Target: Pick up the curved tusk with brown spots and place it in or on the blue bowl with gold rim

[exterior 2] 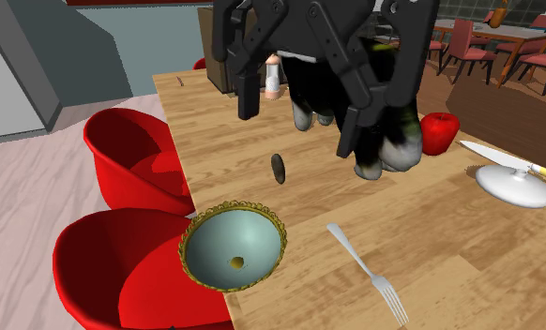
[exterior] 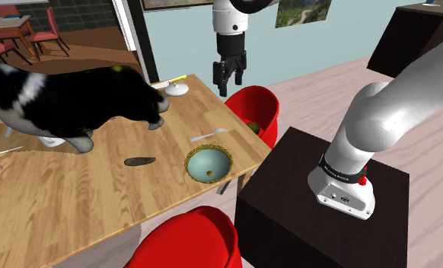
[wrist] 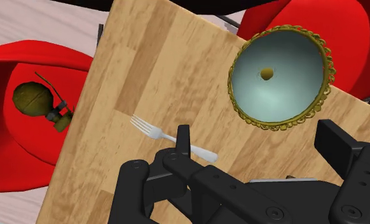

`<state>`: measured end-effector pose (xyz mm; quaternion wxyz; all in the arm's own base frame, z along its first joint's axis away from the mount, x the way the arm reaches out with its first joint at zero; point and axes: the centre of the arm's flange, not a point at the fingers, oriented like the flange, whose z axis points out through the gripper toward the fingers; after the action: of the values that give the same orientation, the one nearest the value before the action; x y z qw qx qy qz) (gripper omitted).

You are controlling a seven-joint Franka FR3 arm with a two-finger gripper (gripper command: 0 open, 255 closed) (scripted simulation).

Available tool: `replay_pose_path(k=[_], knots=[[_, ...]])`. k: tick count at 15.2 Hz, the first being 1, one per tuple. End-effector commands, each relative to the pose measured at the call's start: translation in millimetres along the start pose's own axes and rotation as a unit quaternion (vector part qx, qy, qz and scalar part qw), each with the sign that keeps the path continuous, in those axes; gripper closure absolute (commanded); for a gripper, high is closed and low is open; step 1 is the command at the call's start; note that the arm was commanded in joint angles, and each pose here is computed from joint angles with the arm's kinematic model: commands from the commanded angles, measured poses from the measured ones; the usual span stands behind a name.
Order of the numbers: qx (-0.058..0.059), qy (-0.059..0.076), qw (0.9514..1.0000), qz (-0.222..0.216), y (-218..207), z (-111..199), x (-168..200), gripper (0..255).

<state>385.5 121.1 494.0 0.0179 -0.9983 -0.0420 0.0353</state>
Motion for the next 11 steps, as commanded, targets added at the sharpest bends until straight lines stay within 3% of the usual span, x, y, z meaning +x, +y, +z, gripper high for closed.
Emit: replay_pose_path(k=[1, 11], knots=[[-0.005, 0.004, 1.0000, 0.003, -16, 12, 17, 0], [-0.036, 0.020, 0.9991, 0.015, -90, 77, 107, 0]])
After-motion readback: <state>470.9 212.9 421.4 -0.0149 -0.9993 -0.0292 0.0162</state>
